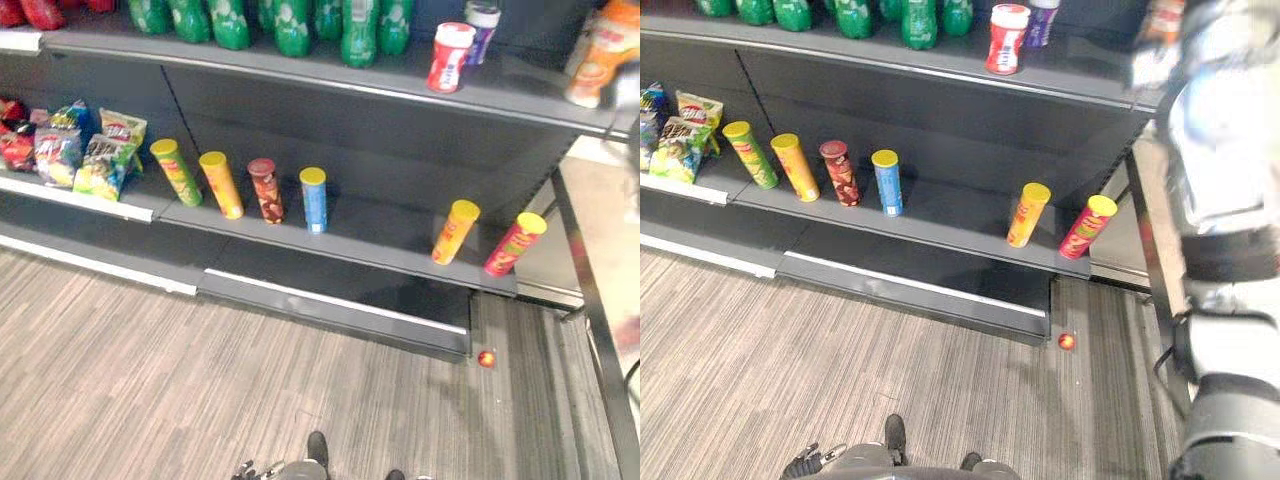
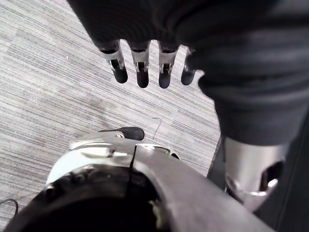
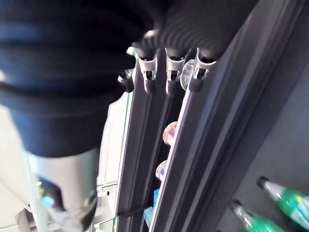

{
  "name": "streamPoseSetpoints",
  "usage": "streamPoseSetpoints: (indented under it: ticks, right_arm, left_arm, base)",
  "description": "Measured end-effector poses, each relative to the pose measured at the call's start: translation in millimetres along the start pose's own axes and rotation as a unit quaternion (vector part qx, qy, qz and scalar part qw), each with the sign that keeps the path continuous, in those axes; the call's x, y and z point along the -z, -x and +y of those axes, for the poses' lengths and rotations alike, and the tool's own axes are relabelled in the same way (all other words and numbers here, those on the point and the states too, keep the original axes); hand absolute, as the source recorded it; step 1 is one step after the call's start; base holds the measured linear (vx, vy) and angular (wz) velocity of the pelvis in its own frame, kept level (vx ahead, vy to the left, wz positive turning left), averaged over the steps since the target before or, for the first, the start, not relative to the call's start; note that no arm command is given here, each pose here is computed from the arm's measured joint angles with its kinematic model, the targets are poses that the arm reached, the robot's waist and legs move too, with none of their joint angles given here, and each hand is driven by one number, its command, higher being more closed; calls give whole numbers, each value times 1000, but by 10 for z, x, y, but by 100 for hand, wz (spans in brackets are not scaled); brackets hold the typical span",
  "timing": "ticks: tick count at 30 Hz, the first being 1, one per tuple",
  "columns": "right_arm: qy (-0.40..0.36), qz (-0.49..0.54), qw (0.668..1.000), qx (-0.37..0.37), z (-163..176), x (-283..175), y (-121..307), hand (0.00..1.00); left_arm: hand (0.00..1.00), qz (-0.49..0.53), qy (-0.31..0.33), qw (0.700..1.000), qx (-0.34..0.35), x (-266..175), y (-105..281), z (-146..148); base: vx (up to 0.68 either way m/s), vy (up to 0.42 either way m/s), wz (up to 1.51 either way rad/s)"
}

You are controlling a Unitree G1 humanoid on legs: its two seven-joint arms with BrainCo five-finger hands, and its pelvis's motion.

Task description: Put the gum and the chips on the shelf.

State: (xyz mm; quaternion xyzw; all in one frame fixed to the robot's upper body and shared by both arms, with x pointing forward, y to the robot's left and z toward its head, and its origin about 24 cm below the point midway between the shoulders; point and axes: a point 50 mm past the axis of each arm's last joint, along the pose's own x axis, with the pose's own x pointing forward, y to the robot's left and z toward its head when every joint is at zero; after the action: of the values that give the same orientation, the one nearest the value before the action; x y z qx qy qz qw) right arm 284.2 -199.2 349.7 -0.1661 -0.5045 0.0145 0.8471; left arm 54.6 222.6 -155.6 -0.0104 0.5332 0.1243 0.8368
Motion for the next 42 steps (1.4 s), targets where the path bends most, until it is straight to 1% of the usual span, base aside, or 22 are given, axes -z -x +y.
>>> streamPoseSetpoints:
  ticks: [4, 6, 7, 10, 12, 13, 16, 17, 19, 21, 22, 23, 25, 26, 28, 30, 31, 32, 34, 38, 41, 42]
  right_arm:
    - [-72, 43, 996, -31, 292, 70, 667, 0]
    - [-116, 75, 988, -64, 470, 75, 1010, 0]
    - [-128, 86, 985, -72, 511, 83, 1098, 0]
    - [-186, 146, 965, -112, 710, 140, 1475, 0]
    - [-239, 190, 939, -161, 918, 131, 1749, 0]
    - [-262, 202, 929, -166, 964, 119, 1813, 0]
    - [-364, 294, 858, -211, 1334, 126, 2278, 0]
    - [-375, 312, 844, -221, 1402, 132, 2378, 0]
    - [-397, 377, 799, -248, 1600, 186, 2701, 0]
    - [-404, 480, 731, -267, 1823, 307, 3184, 0]
    - [-407, 508, 712, -263, 1868, 341, 3308, 0]
    - [-403, 551, 684, -258, 1925, 390, 3510, 0]
    - [-359, 647, 622, -256, 1981, 455, 4030, 0]
    - [-344, 667, 609, -256, 1975, 460, 4148, 0]
    - [-291, 745, 561, -215, 1872, 473, 4565, 0]
    - [-250, 785, 537, -180, 1759, 479, 4777, 0]
    - [-229, 808, 524, -143, 1659, 486, 4893, 0]
    - [-218, 815, 523, -118, 1609, 511, 4918, 0]
    - [-179, 842, 503, -77, 1515, 551, 5033, 0]
    - [-117, 884, 452, 20, 1262, 559, 5247, 0]
    - [-84, 907, 411, 31, 1157, 418, 5427, 0]
    - [-74, 918, 389, 25, 1130, 311, 5524, 0]
  left_arm:
    - [0, 8, 21, 1000, -16, 70, 7, -14]
    - [0, 7, 18, 1000, -24, 94, 17, -14]
    - [0, 7, 19, 999, -25, 96, 18, -16]
    - [0, -1, 24, 999, -37, 83, 19, -13]
    - [0, -2, 22, 999, -44, 83, 20, -5]
    - [0, -3, 21, 999, -44, 83, 21, -4]
    - [0, 3, 15, 998, -53, 121, 33, 16]
    - [0, 4, 13, 998, -54, 126, 33, 21]
    - [0, 10, 9, 998, -60, 149, 32, 31]
    - [0, 14, 4, 998, -63, 159, 29, 30]
    - [0, 15, 3, 998, -63, 159, 27, 30]
    - [0, 15, 3, 998, -64, 157, 25, 28]
    - [0, 15, 0, 998, -64, 151, 22, 16]
    - [0, 15, 0, 998, -65, 152, 22, 14]
    - [0, 18, 1, 998, -68, 162, 23, 14]
    - [0, 22, 1, 997, -68, 178, 23, 17]
    - [0, 26, 1, 997, -69, 187, 20, 17]
    - [0, 30, 5, 997, -70, 200, 22, 24]
    - [0, 36, 10, 997, -67, 205, 14, 28]
    - [0, 51, 24, 996, -70, 235, 3, 35]
    - [0, 57, 33, 995, -72, 258, 5, 44]
    - [0, 61, 34, 995, -73, 267, 3, 48]
  base:
    - [11, 20, -26]
    - [31, 27, -17]
    - [30, 31, -18]
    - [33, 23, -16]
    - [35, 31, -7]
    - [33, 28, -10]
    - [56, 26, -19]
    - [61, 22, -8]
    - [54, 29, -4]
    - [57, 32, -3]
    - [59, 29, 1]
    - [59, 28, 3]
    - [76, 31, 6]
    - [76, 33, 5]
    - [85, 38, 3]
    - [80, 37, 3]
    - [56, 34, -1]
    - [61, 40, -2]
    - [58, 31, -1]
    - [51, 30, 6]
    - [36, 28, -2]
    - [38, 28, -4]
